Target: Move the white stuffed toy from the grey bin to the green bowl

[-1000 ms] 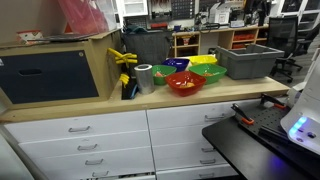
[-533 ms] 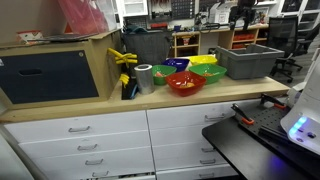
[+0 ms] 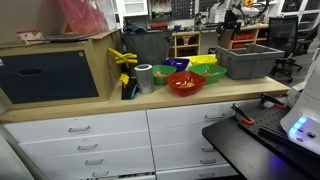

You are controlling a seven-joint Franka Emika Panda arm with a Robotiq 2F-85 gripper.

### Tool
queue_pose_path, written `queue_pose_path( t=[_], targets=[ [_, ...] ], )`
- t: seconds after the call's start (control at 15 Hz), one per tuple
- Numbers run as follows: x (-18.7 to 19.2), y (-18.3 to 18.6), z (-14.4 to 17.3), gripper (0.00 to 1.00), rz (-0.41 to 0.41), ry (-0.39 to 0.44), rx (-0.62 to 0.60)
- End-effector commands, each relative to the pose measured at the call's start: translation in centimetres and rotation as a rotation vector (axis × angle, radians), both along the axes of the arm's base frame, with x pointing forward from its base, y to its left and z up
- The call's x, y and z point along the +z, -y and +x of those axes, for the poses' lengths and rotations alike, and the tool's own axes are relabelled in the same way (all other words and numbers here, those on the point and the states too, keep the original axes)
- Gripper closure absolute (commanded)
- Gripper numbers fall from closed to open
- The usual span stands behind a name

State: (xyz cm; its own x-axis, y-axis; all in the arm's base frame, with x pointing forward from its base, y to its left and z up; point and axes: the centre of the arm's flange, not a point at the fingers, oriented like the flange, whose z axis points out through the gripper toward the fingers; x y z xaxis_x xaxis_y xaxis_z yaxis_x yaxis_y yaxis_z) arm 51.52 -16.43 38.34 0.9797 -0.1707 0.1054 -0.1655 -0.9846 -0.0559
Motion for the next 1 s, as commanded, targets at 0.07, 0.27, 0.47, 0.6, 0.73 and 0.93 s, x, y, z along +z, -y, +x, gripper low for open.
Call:
queue_pose_path(
  t=[0.07,0.27,0.47,0.6,0.73,0.93],
  targets=[
    [-0.9,5.4,5.1,0.00,-0.044,0.036,-0.129],
    [-1.2,8.9,6.4,0.00,-0.059,0.043,-0.223],
    [-2.0,11.0,7.0,0.00,-0.071,0.040,-0.287],
    [-3.0,11.8,7.2,0.00,-0.077,0.032,-0.311],
    [-4.2,12.3,7.3,0.00,-0.079,0.021,-0.324],
    [-5.7,12.9,7.3,0.00,-0.083,-0.001,-0.332]
  ],
)
